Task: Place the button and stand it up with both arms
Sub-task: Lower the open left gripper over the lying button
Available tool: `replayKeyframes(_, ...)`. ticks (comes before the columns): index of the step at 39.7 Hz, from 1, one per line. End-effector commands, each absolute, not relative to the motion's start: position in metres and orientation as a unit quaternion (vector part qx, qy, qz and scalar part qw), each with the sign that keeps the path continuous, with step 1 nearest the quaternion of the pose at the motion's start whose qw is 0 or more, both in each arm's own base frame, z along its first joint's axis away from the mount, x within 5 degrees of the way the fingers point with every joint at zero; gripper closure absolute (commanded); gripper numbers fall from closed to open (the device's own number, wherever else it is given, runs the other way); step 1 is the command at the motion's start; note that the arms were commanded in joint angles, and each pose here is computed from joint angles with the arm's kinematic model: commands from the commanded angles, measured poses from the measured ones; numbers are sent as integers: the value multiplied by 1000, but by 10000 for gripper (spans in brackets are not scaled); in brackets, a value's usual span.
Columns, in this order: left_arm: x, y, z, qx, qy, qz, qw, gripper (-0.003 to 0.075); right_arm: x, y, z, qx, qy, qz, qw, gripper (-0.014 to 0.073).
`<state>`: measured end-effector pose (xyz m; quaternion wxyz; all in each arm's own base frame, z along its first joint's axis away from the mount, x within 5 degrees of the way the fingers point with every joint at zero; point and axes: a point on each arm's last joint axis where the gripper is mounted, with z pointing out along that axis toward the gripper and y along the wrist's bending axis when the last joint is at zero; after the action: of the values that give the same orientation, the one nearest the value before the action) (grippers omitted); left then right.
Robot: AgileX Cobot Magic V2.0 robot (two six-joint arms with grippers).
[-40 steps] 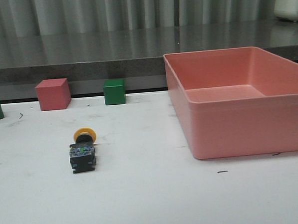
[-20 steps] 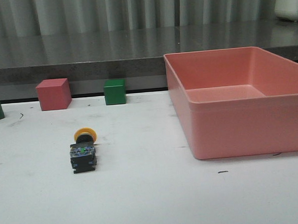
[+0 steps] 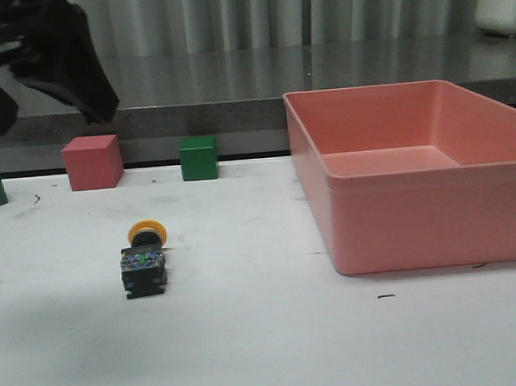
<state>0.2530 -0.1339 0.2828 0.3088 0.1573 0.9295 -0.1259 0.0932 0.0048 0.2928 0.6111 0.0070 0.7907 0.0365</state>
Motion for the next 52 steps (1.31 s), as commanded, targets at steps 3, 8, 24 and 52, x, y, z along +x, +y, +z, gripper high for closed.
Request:
replayKeyframes(3, 277, -154, 290, 146, 940, -149, 271, 49, 95, 4, 309, 1, 756, 29, 654, 664)
replayKeyframes(8, 297, -166, 273, 121, 961, -144, 201, 49, 95, 4, 309, 1, 756, 29, 654, 664)
replayKeyframes(24, 355, -186, 218, 93, 988, -79, 89, 49, 95, 4, 309, 1, 756, 29, 654, 664)
replayKeyframes(52, 371, -193, 187, 83, 993, -65, 47, 238, 95, 4, 309, 1, 756, 29, 654, 664)
